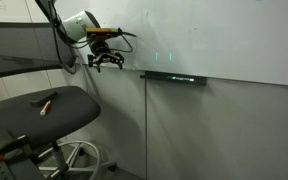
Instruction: Use the marker on the chair to write on the board
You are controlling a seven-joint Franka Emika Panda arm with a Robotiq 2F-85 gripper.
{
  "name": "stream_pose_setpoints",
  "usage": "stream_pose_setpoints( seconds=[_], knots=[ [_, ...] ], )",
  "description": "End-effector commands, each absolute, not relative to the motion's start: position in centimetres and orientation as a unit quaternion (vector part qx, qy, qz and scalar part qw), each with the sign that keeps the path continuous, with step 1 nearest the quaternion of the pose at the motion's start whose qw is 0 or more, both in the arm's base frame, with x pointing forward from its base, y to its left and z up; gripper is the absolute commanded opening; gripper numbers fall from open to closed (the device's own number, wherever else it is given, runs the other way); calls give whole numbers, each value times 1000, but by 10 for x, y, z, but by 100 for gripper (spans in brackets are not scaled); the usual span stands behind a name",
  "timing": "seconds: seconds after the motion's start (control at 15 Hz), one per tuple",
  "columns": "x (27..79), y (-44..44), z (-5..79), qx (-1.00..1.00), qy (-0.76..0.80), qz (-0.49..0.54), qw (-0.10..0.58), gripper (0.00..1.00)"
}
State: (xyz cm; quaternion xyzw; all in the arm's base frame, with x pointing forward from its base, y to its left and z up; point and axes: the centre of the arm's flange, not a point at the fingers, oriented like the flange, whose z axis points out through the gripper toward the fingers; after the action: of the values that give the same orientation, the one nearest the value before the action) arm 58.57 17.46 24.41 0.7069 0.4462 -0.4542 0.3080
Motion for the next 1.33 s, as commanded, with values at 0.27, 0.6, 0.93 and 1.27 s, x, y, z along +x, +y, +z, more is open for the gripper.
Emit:
stream_pose_setpoints(
  seconds=[0.27, 0.6, 0.93, 1.27],
  knots=[
    [608, 192, 259, 679, 442, -482, 335, 100],
    [565, 170, 255, 677, 441, -495, 320, 100],
    [526, 143, 238, 669, 440, -522, 295, 100],
    [456, 120, 238, 724, 375, -497, 297, 100]
  ],
)
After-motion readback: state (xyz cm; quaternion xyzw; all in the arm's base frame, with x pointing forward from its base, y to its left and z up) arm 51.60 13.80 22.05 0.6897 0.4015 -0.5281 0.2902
